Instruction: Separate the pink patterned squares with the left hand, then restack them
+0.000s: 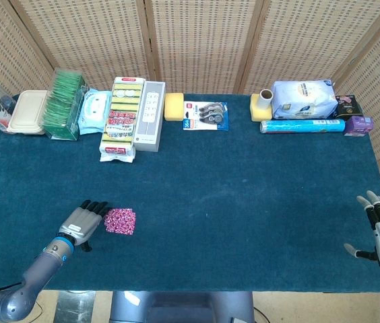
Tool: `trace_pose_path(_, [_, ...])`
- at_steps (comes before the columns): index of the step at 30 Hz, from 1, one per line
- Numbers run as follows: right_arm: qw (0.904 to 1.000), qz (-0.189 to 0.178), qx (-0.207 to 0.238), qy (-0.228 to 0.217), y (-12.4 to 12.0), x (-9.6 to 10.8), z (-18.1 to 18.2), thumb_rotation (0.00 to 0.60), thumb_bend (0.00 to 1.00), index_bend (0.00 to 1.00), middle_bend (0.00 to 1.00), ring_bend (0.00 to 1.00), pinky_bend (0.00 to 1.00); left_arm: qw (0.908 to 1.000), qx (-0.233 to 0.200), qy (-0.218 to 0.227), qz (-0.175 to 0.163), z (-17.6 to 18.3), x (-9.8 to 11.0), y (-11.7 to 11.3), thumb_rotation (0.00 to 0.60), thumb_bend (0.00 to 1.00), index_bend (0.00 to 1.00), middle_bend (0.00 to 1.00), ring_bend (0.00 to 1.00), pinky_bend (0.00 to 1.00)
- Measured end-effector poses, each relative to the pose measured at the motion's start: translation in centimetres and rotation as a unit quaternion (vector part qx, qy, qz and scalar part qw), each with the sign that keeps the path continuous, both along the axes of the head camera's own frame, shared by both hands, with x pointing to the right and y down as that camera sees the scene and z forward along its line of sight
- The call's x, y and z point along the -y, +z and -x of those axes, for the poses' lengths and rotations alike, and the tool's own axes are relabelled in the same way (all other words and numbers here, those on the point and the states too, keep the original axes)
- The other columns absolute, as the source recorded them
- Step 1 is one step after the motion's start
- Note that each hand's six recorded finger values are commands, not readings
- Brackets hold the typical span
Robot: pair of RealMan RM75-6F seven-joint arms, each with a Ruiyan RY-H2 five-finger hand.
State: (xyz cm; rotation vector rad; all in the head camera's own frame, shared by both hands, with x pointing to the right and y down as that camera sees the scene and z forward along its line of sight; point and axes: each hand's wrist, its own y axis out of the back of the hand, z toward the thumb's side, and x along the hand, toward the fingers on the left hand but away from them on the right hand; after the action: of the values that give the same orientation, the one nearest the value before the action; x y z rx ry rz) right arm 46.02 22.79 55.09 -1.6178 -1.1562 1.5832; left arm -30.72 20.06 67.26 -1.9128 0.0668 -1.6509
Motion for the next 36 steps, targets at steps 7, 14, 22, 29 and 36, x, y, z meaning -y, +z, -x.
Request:
trace_pose_path(7, [1.0000, 0.000, 0.000, -0.001, 0.0, 0.0, 0.0, 0.600, 0.00, 0.10, 0.02, 0.01, 0.02, 0.9985, -0.042, 0.033, 0.012, -1.3, -2.1, -1.5, 0.600, 0.07, 0.00, 0.00, 0.00, 0.02])
trace_pose_path(14, [1.0000, 0.000, 0.001, 0.002, -0.1, 0.0, -0.2, 0.600, 0.00, 0.10, 0.02, 0.01, 0.02, 0.9988, -0.037, 0.030, 0.016, -1.5, -2.2, -0.8, 0.600, 0.07, 0.00, 0.00, 0.00, 0.02])
trace_pose_path(22, [1.0000, 0.001, 0.002, -0.002, 0.0, 0.0, 0.1, 0.600, 0.00, 0.10, 0.02, 0.01, 0.02, 0.9995, -0.019, 0.015, 0.020, -0.6, -1.8, -0.1, 0.600, 0.07, 0.00, 0.00, 0.00, 0.02])
trace_pose_path(29, [1.0000, 0.002, 0.003, -0.002, 0.0, -0.1, 0.2, 0.600, 0.00, 0.10, 0.02, 0.01, 0.02, 0.9997, -0.003, 0.002, 0.023, 0.4, -1.2, 0.4, 0.600, 0.07, 0.00, 0.00, 0.00, 0.02])
trace_pose_path(36, [1.0000, 0.004, 0.003, -0.003, 0.0, -0.1, 0.2, 0.600, 0.00, 0.10, 0.02, 0.01, 0.02, 0.9997, 0.008, -0.007, 0.022, 1.3, -0.9, 0.7, 0.600, 0.07, 0.00, 0.00, 0.00, 0.02])
